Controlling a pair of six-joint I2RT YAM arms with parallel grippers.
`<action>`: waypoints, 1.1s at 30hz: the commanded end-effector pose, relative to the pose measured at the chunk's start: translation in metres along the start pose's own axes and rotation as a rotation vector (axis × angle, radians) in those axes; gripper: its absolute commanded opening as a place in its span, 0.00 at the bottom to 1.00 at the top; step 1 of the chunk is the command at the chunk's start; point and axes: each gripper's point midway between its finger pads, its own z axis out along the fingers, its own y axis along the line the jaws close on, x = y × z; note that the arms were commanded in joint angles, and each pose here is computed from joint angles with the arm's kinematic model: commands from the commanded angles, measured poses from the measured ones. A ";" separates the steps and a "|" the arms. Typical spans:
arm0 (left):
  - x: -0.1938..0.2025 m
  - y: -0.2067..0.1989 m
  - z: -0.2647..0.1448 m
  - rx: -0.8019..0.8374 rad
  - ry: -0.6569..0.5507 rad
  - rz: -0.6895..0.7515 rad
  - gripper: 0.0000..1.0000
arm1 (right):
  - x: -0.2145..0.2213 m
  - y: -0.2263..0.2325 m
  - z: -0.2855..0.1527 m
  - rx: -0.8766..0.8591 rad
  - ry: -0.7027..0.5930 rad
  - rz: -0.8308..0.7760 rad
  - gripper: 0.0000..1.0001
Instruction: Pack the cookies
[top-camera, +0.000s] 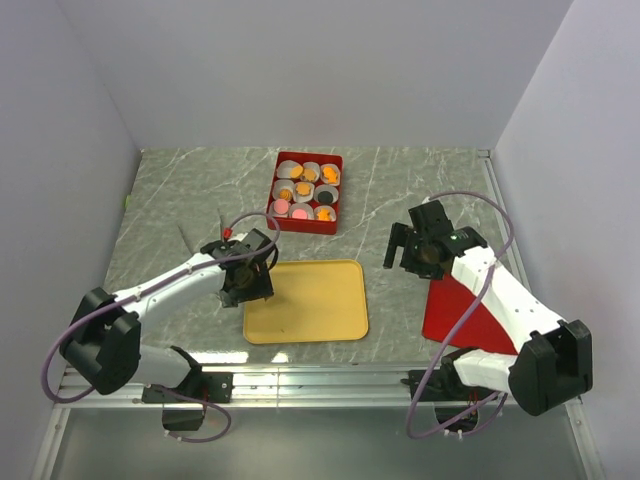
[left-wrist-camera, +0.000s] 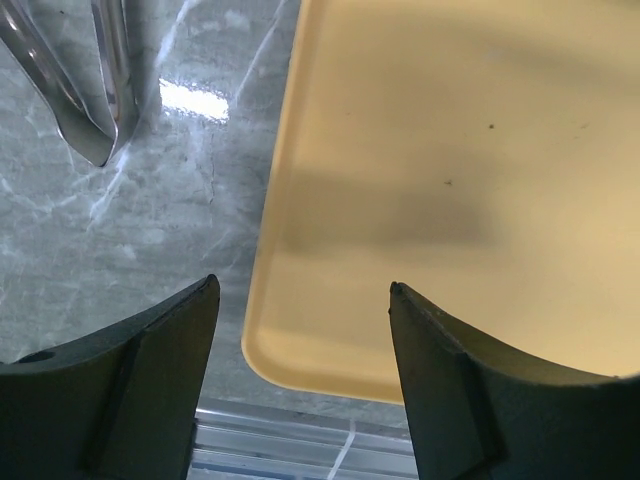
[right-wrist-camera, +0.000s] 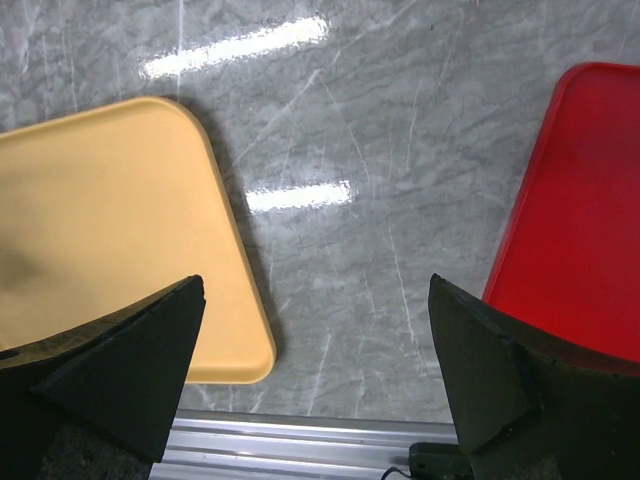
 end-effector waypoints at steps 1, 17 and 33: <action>-0.020 -0.015 -0.021 0.083 -0.075 -0.025 0.75 | -0.004 -0.006 -0.007 0.019 -0.039 0.014 0.99; -0.017 -0.026 -0.034 0.160 -0.074 -0.003 0.70 | 0.019 -0.095 0.061 0.345 0.175 0.288 0.98; -0.023 -0.025 -0.039 0.148 -0.090 0.006 0.70 | 0.047 -0.097 0.103 0.307 0.285 0.363 0.22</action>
